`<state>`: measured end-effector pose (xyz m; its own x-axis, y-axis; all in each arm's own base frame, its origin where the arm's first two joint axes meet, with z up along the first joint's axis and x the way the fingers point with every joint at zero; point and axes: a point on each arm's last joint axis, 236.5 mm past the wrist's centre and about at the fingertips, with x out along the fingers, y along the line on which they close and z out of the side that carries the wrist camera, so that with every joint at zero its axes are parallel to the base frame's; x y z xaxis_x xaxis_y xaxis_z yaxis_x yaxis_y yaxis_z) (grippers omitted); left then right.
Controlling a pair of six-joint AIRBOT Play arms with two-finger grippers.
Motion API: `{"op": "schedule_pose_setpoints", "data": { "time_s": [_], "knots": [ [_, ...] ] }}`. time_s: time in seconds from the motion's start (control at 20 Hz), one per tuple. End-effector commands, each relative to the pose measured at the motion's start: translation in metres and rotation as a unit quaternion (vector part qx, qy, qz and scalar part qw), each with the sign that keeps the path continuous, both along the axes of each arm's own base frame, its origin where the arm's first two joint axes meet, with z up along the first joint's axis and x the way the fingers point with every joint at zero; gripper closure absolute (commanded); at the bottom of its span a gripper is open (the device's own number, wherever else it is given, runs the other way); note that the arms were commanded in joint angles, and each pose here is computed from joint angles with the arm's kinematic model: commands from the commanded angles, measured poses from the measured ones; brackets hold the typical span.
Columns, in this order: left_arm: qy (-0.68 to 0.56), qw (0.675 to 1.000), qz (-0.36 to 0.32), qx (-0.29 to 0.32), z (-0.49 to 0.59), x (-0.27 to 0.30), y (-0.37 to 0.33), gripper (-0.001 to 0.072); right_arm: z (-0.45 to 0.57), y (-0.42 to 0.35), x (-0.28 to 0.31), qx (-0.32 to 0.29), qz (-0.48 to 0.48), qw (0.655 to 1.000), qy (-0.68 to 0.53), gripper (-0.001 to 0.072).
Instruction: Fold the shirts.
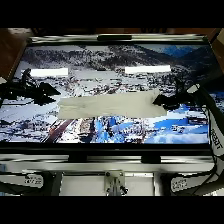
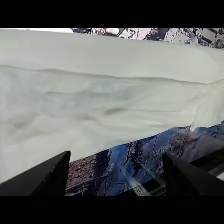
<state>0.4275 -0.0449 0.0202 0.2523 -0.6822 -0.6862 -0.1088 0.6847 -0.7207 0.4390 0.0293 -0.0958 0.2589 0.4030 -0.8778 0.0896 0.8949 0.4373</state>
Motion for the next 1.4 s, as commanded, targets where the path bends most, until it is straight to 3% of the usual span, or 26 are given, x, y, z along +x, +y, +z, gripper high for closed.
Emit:
{"op": "schedule_pose_setpoints", "data": {
  "time_s": [0.0, 0.1, 0.15, 0.25, 0.3, 0.4, 0.5, 0.55, 0.6, 0.95, 1.15, 1.35],
  "knots": [
    [-0.008, 1.0, -0.002, 0.001, 0.008, -0.001, -0.001, 0.0027, -0.024, 0.018, 0.003, -0.006, 0.001, 1.0, 0.013, 0.0021],
    [-0.008, 1.0, -0.005, 0.001, 0.008, -0.001, -0.004, 0.0027, -0.031, 0.03, -0.003, 0.0, -0.003, 0.999, 0.033, 0.0043],
    [-0.008, 1.0, -0.009, 0.0, 0.008, -0.001, -0.007, 0.0027, -0.032, 0.035, -0.005, 0.001, 0.002, 0.999, 0.037, 0.0165],
    [-0.008, 1.0, -0.018, -0.001, 0.008, -0.002, -0.015, 0.0027, -0.024, 0.039, -0.003, 0.002, 0.006, 1.0, 0.031, 0.0595],
    [-0.009, 1.0, -0.023, -0.001, 0.008, -0.003, -0.02, 0.0027, -0.013, 0.04, 0.0, 0.004, 0.006, 1.0, 0.02, 0.065],
    [-0.008, 0.999, -0.039, -0.001, 0.008, -0.005, -0.034, 0.0044, 0.023, 0.039, 0.013, 0.0, 0.01, 1.0, -0.024, 0.065],
    [-0.015, 0.998, -0.059, -0.025, 0.016, -0.006, -0.062, 0.0506, 0.078, 0.04, 0.025, -0.002, 0.011, 0.996, -0.083, 0.0651],
    [-0.03, 0.996, -0.075, -0.047, 0.025, -0.005, -0.084, 0.063, 0.11, 0.044, 0.028, 0.008, 0.01, 0.993, -0.114, 0.0651],
    [-0.054, 0.992, -0.094, -0.066, 0.034, -0.004, -0.106, 0.0668, 0.138, 0.049, 0.026, 0.017, 0.01, 0.99, -0.141, 0.0651],
    [-0.11, 0.982, -0.126, -0.087, 0.035, -0.008, -0.263, 0.0668, 0.265, 0.073, -0.041, 0.063, 0.016, 0.976, -0.207, 0.0651],
    [-0.111, 0.979, -0.129, -0.114, 0.036, -0.023, -0.316, 0.0668, 0.325, 0.077, -0.078, 0.081, -0.01, 0.963, -0.256, 0.0651],
    [-0.063, 0.974, -0.104, -0.189, 0.039, -0.033, -0.355, 0.0669, 0.349, 0.088, -0.117, 0.102, -0.006, 0.961, -0.256, 0.065]
  ]
}}
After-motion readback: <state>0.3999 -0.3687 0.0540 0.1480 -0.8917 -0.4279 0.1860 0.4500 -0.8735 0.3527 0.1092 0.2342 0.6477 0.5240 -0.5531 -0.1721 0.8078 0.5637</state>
